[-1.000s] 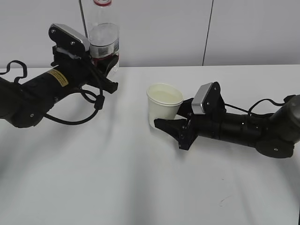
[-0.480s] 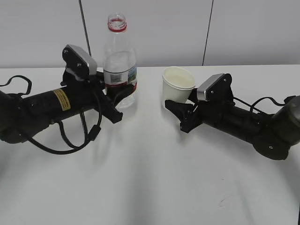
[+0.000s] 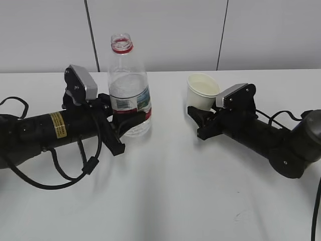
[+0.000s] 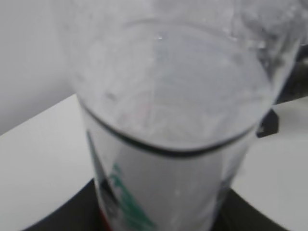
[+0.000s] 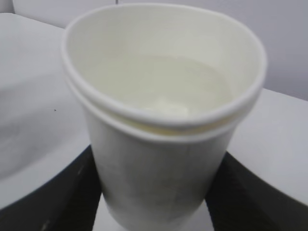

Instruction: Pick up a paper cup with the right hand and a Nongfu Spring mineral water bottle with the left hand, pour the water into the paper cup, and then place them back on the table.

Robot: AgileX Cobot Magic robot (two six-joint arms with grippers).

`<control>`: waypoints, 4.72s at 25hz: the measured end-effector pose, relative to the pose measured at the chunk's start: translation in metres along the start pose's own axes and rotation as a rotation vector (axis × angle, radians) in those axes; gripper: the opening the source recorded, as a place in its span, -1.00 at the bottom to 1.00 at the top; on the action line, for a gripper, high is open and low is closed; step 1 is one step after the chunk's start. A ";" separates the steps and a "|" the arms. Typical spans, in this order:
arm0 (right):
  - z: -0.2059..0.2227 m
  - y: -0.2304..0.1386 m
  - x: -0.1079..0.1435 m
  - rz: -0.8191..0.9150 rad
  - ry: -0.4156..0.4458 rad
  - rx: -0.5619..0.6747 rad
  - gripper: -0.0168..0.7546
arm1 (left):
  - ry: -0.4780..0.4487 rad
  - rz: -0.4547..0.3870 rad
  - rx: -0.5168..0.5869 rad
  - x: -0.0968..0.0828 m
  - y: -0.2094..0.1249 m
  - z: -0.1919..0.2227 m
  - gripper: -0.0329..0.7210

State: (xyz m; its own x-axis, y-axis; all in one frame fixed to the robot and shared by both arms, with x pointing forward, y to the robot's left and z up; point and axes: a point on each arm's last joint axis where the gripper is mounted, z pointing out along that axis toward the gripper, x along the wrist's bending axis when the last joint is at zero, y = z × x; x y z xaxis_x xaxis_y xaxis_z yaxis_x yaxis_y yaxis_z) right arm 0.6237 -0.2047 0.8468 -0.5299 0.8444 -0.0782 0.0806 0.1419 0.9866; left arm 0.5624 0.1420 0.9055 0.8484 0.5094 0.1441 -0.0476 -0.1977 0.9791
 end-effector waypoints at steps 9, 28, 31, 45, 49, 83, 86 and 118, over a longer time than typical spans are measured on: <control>0.000 -0.002 -0.002 0.011 -0.024 0.006 0.21 | -0.135 0.001 0.030 -0.012 -0.003 -0.001 -0.17; 0.000 -0.017 0.000 -0.007 -0.023 0.049 0.21 | -0.112 -0.015 0.078 -0.014 -0.038 0.004 -0.17; 0.000 -0.031 0.002 0.007 -0.020 0.079 0.21 | -0.102 -0.002 0.082 -0.014 -0.042 0.005 -0.17; 0.000 -0.033 0.002 -0.003 -0.022 0.074 0.54 | -0.073 -0.029 0.072 -0.013 -0.048 0.006 0.40; 0.000 -0.032 0.002 -0.002 -0.023 0.062 0.72 | -0.075 -0.028 0.072 -0.013 -0.048 0.006 0.51; -0.036 -0.037 -0.015 -0.017 -0.283 0.158 0.61 | 0.297 -0.222 0.162 0.037 -0.074 -0.058 0.55; -0.039 -0.038 -0.018 0.006 -0.302 0.160 0.60 | 0.367 -0.245 0.158 0.043 -0.074 -0.060 0.55; -0.078 0.031 -0.078 0.349 -0.507 0.461 0.59 | 0.770 -0.427 0.681 0.113 -0.005 -0.085 0.51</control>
State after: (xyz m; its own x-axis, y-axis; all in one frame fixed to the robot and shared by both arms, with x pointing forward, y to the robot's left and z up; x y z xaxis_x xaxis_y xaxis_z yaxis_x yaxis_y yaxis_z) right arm 0.6022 -0.3066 0.8948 0.0340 0.9976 0.0610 0.5746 -0.0695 0.8155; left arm 0.6131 0.2717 0.9289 0.1614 0.9822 0.0961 0.6699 -0.1806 0.7202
